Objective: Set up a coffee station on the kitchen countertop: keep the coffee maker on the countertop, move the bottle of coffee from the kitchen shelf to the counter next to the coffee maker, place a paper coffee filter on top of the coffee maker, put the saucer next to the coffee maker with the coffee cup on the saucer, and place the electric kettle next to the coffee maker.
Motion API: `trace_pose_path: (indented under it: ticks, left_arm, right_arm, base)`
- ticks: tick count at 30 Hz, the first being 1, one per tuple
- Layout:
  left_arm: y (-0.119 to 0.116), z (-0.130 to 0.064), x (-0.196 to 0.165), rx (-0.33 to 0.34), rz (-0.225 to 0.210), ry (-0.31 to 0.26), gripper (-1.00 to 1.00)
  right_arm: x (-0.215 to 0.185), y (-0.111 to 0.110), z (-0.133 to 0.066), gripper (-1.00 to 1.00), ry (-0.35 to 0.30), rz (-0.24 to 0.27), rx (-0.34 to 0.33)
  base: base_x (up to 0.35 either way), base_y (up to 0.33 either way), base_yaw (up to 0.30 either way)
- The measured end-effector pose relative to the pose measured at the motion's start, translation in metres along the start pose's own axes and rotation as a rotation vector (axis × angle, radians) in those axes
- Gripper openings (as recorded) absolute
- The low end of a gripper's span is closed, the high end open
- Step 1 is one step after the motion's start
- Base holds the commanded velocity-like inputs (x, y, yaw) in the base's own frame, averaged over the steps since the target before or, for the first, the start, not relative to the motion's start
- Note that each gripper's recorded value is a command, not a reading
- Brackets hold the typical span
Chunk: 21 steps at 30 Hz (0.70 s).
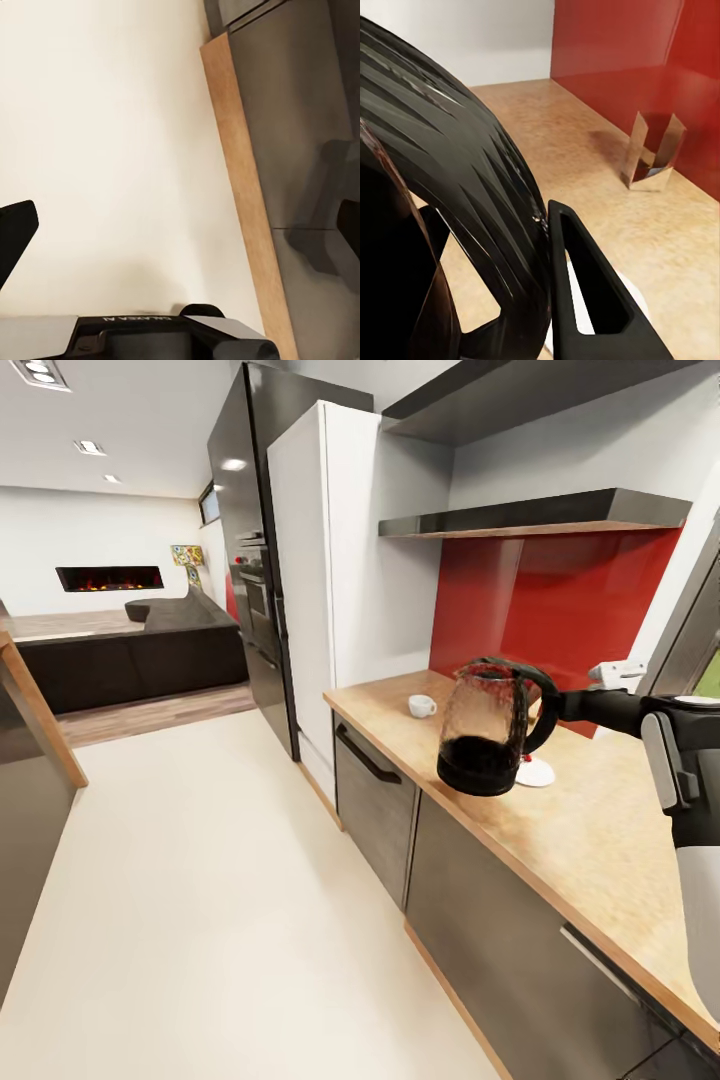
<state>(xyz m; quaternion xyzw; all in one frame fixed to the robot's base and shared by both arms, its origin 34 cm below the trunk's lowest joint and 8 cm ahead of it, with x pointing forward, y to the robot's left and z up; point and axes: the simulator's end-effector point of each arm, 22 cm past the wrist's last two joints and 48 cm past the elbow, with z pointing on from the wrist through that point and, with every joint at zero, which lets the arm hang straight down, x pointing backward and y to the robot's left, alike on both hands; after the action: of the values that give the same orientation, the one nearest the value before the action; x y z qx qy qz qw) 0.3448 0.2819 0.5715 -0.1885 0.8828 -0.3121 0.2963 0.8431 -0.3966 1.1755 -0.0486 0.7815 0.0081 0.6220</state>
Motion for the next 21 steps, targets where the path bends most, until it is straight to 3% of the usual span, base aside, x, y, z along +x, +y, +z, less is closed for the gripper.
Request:
trace_pose_path:
  ticks: [18, 21]
  left_arm:
    - [-0.0019, 0.0008, -0.0017, 0.005, 0.002, -0.004, 1.0]
    - [-0.0023, 0.001, -0.0016, 0.006, 0.003, -0.004, 1.0]
  right_arm:
    - [-0.0038, -0.0004, -0.0036, -1.0, -0.005, 0.001, 0.0]
    - [0.005, -0.0004, -0.0044, -1.0, 0.038, 0.02, 0.001]
  base:
    - [0.0, 0.0, -0.25]
    - [0.0, 0.0, -0.272]
